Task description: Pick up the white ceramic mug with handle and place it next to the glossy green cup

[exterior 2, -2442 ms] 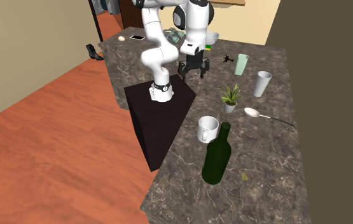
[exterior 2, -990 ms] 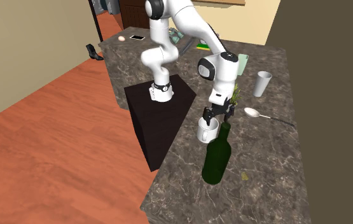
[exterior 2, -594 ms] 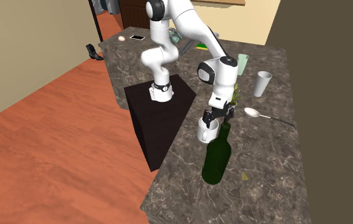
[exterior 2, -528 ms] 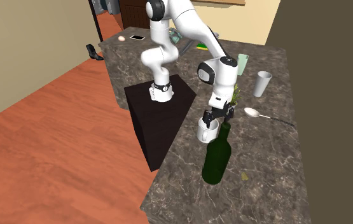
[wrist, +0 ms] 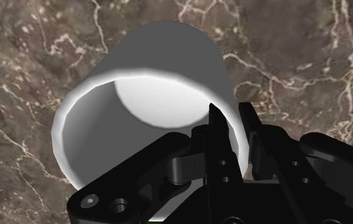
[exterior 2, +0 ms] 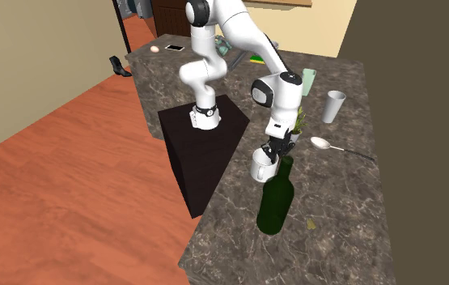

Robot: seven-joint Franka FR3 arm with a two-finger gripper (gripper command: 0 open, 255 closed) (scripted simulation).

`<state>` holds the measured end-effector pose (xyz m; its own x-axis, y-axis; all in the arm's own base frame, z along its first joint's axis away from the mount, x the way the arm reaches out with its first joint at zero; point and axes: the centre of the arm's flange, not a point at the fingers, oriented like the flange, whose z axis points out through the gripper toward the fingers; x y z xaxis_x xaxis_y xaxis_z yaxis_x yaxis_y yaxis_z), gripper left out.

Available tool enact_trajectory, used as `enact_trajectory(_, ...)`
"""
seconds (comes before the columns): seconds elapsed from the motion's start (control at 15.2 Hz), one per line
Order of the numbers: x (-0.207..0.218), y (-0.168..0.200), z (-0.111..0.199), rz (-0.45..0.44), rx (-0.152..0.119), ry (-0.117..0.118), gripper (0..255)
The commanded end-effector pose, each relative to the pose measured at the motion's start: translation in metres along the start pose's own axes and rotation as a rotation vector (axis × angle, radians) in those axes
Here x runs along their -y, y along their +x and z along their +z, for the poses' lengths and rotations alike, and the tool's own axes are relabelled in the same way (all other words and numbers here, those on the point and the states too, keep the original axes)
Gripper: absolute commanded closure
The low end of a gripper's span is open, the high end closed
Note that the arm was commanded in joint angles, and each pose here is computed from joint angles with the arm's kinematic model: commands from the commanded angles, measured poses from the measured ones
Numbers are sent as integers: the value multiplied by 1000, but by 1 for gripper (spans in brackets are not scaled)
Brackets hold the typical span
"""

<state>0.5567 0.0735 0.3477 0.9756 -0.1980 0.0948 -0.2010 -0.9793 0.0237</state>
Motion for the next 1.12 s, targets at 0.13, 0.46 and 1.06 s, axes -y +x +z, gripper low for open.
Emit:
enact_trajectory(0.13,0,0,0,0,0,0,255)
enact_trajectory(0.46,0,1,-10,0,0,0,255)
enact_trajectory(1.06,-1,6,-58,0,0,0,255)
